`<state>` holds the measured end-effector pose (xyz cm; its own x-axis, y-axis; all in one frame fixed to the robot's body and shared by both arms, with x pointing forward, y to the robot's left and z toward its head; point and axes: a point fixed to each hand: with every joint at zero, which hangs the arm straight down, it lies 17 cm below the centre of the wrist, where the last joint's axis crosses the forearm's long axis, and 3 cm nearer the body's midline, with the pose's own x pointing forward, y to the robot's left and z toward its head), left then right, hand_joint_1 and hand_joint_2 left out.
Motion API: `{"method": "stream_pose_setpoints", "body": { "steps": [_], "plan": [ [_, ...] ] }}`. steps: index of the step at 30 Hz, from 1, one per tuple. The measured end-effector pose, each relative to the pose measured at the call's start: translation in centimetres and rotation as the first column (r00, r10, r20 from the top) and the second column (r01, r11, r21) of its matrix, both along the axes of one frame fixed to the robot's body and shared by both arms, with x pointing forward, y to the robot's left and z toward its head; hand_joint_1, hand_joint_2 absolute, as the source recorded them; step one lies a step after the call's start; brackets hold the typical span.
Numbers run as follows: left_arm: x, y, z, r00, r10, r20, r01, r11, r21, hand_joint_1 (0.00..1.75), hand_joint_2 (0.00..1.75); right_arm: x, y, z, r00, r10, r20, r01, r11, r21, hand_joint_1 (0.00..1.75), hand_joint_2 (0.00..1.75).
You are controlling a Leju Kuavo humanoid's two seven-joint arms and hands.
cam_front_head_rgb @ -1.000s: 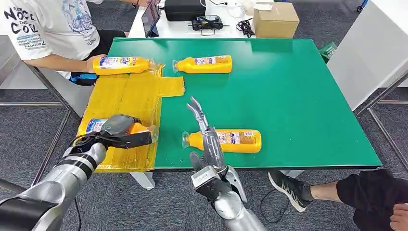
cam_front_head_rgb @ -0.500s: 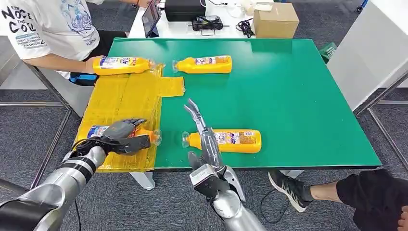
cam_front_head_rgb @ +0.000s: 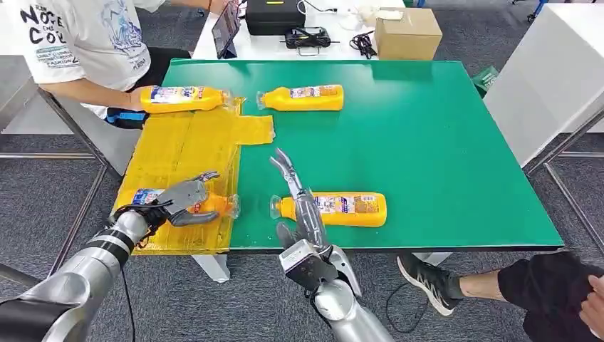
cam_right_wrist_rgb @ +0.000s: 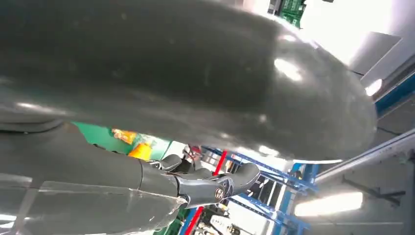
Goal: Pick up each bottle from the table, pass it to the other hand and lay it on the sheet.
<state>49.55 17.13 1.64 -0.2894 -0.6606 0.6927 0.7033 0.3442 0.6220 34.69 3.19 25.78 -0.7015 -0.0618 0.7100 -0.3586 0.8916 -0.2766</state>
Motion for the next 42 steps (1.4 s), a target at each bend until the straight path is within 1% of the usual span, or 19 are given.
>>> {"method": "stream_pose_setpoints", "body": {
  "steps": [5,14,15,17,18,19,20,21,22,24,25,27,28,30,32,33,35,37,42],
  "plan": [
    [1.1,-1.4,2.0,0.992,0.114,0.053,-0.103,0.979,-0.175,0.00,0.00,0.2,0.0,-0.4,1.000,-0.009,-0.008,0.009,1.000,-0.006,0.00,0.00],
    [1.1,-2.9,2.7,0.987,0.150,0.054,-0.132,0.960,-0.248,0.00,0.00,0.3,0.1,-0.7,1.000,-0.013,-0.018,0.013,1.000,-0.011,0.00,0.00],
    [1.3,-2.8,2.9,0.985,0.161,0.067,-0.139,0.957,-0.256,0.00,0.00,0.3,0.1,-0.7,1.000,-0.015,-0.017,0.014,1.000,-0.013,0.00,0.00],
    [2.3,-2.4,4.2,0.960,0.228,0.163,-0.176,0.944,-0.279,0.00,0.00,0.3,0.1,-0.8,1.000,-0.018,-0.015,0.018,1.000,-0.024,0.00,0.00],
    [3.0,-2.1,5.1,0.923,0.281,0.264,-0.209,0.940,-0.270,0.00,0.00,0.3,0.2,-0.9,1.000,-0.020,-0.015,0.020,0.999,-0.032,0.00,0.00],
    [3.7,-1.3,6.4,0.858,0.337,0.389,-0.247,0.933,-0.262,0.00,0.00,0.3,0.3,-1.0,1.000,-0.022,-0.016,0.021,0.999,-0.039,0.00,0.00],
    [4.1,-0.9,8.1,0.785,0.374,0.494,-0.272,0.924,-0.268,0.00,0.00,0.3,0.3,-1.1,1.000,-0.023,-0.016,0.022,0.999,-0.043,0.00,0.00],
    [4.3,-0.6,10.2,0.697,0.408,0.590,-0.289,0.912,-0.291,0.00,0.00,0.3,0.3,-1.1,1.000,-0.022,-0.016,0.022,0.999,-0.044,0.00,0.00],
    [4.2,-0.5,12.1,0.620,0.436,0.652,-0.294,0.900,-0.322,0.00,0.00,0.2,0.4,-1.1,1.000,-0.019,-0.014,0.018,0.999,-0.045,0.00,0.00],
    [3.8,-0.2,14.5,0.518,0.484,0.705,-0.299,0.875,-0.381,0.00,0.00,0.0,0.6,-1.0,1.000,-0.014,-0.013,0.014,0.999,-0.042,0.00,0.00],
    [3.6,-0.1,15.3,0.493,0.522,0.696,-0.306,0.853,-0.423,0.00,0.00,-0.1,0.7,-1.0,1.000,-0.014,-0.012,0.013,0.999,-0.041,0.00,0.00],
    [3.5,0.1,16.6,0.468,0.587,0.661,-0.312,0.809,-0.498,0.00,0.00,-0.1,0.7,-0.9,1.000,-0.017,-0.010,0.016,0.999,-0.039,0.00,0.00],
    [3.4,0.0,17.0,0.460,0.599,0.655,-0.311,0.800,-0.513,0.00,0.00,-0.1,0.7,-0.9,1.000,-0.017,-0.010,0.017,0.999,-0.038,0.00,0.00],
    [3.4,0.3,17.5,0.451,0.634,0.628,-0.314,0.772,-0.553,0.00,0.00,-0.1,0.7,-0.8,1.000,-0.019,-0.008,0.019,0.999,-0.037,0.00,0.00],
    [3.3,0.9,17.9,0.460,0.702,0.543,-0.324,0.703,-0.633,0.00,0.00,-0.2,0.7,-0.8,1.000,-0.023,-0.008,0.023,0.999,-0.036,0.00,0.00],
    [3.3,1.3,18.2,0.469,0.738,0.485,-0.327,0.655,-0.681,0.00,0.00,-0.2,0.6,-0.9,1.000,-0.028,-0.008,0.027,0.999,-0.035,0.00,1.75],
    [3.3,1.9,18.6,0.492,0.784,0.377,-0.327,0.568,-0.755,0.00,0.00,-0.1,0.5,-1.0,0.999,-0.040,-0.010,0.040,0.999,-0.033,0.00,1.75],
    [3.3,2.2,19.0,0.530,0.806,0.265,-0.316,0.478,-0.820,0.00,0.00,-0.2,0.3,-1.2,0.999,-0.053,-0.009,0.052,0.998,-0.034,0.00,1.75],
    [3.1,3.2,20.0,0.609,0.793,0.021,-0.296,0.251,-0.922,0.00,0.00,0.2,-0.9,-2.0,0.992,-0.126,0.016,0.127,0.989,-0.071,0.00,1.75]
  ]
}}
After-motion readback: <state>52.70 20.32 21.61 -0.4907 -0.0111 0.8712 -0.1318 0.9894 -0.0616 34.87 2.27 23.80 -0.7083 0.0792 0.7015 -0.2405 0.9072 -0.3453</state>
